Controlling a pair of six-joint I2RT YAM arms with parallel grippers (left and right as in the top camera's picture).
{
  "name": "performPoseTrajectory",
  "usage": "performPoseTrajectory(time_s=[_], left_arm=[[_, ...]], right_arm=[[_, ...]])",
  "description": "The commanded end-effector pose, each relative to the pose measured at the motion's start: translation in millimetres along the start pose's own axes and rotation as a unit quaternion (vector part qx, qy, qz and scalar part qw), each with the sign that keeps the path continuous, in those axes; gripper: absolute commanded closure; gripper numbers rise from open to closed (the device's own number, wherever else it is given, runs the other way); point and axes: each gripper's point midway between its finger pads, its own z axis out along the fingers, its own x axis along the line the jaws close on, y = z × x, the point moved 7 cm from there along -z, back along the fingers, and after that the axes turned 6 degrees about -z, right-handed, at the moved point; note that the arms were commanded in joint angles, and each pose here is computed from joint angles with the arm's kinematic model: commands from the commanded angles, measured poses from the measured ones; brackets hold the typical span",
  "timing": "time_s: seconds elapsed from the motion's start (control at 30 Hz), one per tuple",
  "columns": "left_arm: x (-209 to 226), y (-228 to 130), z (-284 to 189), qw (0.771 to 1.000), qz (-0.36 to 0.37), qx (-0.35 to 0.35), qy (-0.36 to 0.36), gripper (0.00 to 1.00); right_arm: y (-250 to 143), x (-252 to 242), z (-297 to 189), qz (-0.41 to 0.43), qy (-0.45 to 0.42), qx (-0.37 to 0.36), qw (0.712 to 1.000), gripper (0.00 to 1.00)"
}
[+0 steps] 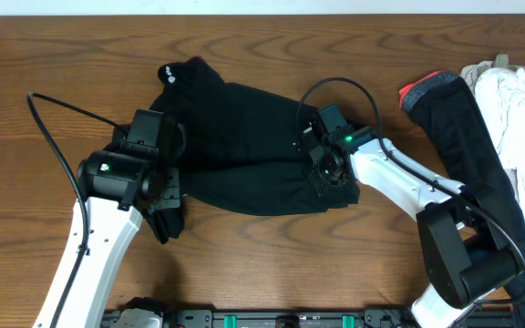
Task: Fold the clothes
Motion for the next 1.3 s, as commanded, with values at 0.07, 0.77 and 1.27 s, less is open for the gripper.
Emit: performPoseTrajectory(time_s=[0.07, 0.77, 1.27], left_arm=[[2, 5, -7, 1.000, -0.004, -0.016, -0.001, 0.94], [3, 12, -18, 0.999, 0.006, -0.034, -0.008, 0.94], [30, 48, -84, 0.987, -0.023, -0.155, 0.038, 0.94]], right_arm=[[-9, 8, 10, -0.010, 0.006, 0.014, 1.000, 0.70], [16, -11, -137, 0.022, -0.092, -0.127, 0.987, 0.99], [-13, -30, -176, 0.107, -0.216, -0.125, 0.962, 0.99]])
